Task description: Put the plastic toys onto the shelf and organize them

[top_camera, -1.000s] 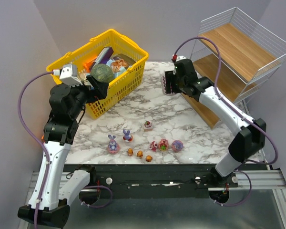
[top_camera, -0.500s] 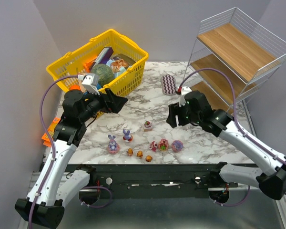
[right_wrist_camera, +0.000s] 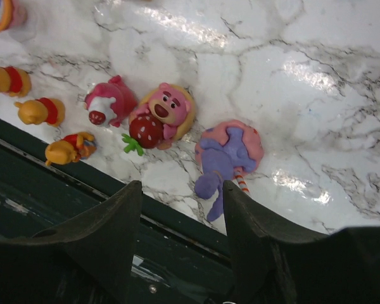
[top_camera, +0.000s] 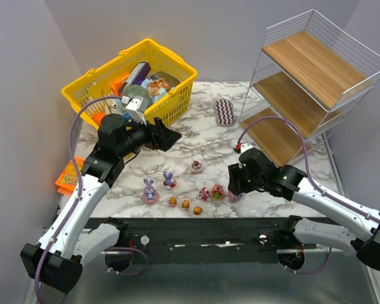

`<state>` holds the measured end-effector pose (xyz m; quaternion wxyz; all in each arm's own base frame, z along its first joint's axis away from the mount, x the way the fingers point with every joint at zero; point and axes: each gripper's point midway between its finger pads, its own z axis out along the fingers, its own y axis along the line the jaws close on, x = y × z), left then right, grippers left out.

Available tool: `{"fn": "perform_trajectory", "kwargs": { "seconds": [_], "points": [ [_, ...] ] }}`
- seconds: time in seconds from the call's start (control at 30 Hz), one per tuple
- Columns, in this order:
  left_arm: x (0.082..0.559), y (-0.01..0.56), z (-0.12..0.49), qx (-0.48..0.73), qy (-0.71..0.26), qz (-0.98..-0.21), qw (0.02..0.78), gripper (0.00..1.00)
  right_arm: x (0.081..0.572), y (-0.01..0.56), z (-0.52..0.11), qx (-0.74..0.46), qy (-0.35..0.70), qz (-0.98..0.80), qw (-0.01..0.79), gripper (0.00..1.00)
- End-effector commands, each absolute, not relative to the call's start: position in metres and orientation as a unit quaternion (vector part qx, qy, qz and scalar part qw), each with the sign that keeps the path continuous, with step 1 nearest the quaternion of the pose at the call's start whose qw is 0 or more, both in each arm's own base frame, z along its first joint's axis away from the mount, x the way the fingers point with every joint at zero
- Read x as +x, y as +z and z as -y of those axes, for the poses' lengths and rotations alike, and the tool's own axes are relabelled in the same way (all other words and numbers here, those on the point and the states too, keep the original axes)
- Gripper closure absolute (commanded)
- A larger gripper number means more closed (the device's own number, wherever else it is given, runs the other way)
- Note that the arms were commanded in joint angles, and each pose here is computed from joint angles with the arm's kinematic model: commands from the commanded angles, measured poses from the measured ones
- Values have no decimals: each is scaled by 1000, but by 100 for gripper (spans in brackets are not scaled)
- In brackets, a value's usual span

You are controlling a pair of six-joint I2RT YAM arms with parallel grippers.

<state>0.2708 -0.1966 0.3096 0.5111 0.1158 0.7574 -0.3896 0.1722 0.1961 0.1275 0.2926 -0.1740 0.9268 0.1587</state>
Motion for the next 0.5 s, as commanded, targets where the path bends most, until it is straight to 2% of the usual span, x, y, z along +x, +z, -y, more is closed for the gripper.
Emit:
{"fn": "perform_trajectory", "kwargs": {
  "seconds": [0.0, 0.47],
  "points": [
    [271, 309, 205, 130, -406, -749, 507, 1, 170, 123, -184, -161, 138, -931, 296, 40],
    [278, 305, 209, 122, -408, -754, 501, 1, 169, 93, -182, -171, 115, -940, 270, 48]
  ]
}}
